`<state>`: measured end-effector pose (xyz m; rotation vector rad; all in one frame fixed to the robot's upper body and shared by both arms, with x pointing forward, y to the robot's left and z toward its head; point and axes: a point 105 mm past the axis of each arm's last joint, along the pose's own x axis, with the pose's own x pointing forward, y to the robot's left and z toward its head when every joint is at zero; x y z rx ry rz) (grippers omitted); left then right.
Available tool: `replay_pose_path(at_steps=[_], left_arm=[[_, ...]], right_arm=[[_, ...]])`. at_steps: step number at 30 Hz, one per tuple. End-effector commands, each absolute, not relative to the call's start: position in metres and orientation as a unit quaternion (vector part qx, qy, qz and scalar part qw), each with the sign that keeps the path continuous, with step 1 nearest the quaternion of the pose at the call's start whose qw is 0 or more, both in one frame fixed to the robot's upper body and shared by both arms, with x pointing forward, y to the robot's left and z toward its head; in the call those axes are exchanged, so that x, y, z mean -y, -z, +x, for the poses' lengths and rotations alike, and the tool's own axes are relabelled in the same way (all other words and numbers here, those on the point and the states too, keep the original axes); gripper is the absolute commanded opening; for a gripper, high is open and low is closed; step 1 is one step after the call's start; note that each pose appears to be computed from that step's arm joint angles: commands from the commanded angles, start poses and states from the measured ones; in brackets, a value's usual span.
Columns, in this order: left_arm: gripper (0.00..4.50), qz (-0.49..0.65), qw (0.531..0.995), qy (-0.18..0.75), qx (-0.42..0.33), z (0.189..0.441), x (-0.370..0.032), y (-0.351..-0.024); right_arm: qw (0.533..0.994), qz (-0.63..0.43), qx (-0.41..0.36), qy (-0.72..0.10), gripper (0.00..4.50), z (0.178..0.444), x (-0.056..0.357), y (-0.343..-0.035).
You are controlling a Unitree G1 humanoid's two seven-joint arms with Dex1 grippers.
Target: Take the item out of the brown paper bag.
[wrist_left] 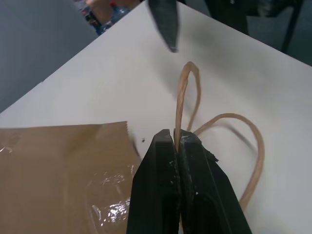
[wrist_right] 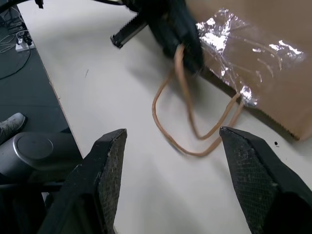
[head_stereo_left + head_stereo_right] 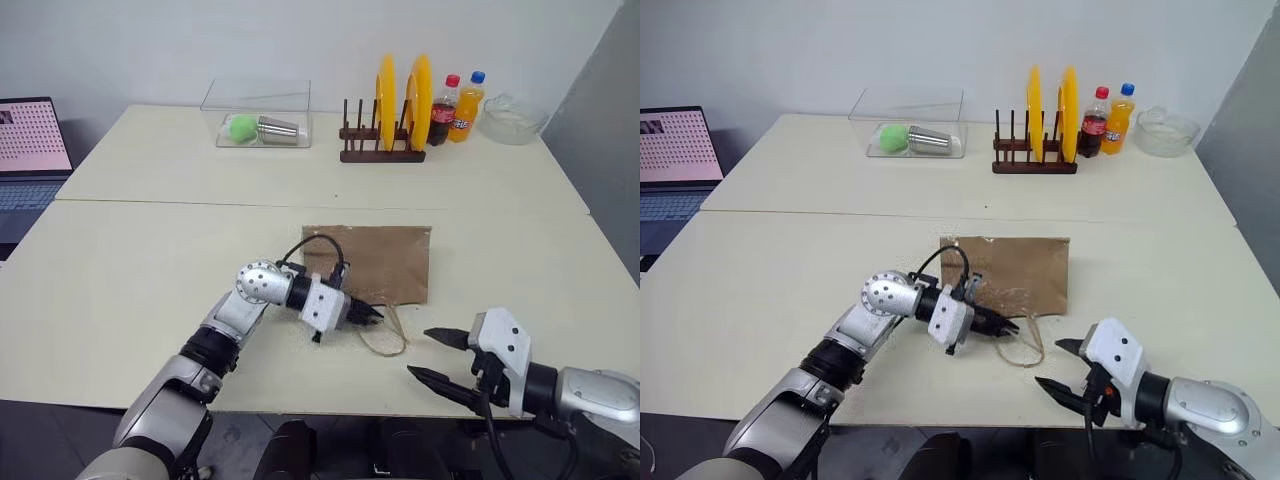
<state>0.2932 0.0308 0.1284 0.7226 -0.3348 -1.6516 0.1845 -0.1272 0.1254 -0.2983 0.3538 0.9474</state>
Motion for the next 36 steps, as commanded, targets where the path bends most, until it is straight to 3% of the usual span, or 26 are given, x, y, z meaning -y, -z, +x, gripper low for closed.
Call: replay_pose_path(at_steps=[1,21,24,31,36], left_arm=[[0.06,0.282,0.644,0.691,0.169,0.304,-0.027,-0.167],[0.06,0.289,0.665,0.671,0.157,0.314,-0.032,-0.176],[0.00,0.285,0.667,0.671,0.154,0.314,-0.033,-0.175],[0.00,0.267,0.698,0.647,0.151,0.322,-0.032,-0.188],[0.00,0.225,0.748,0.609,0.139,0.337,-0.027,-0.214]], right_arm=[[0.850,-0.208,-0.136,-0.465,3.20,0.178,0.121,-0.136],[0.780,-0.357,-0.050,-0.512,3.20,0.222,0.084,-0.119],[0.779,-0.364,-0.054,-0.507,2.59,0.229,0.084,-0.112],[0.769,-0.374,-0.078,-0.512,0.21,0.227,0.087,-0.097],[0.758,-0.384,-0.101,-0.518,0.06,0.223,0.090,-0.083]])
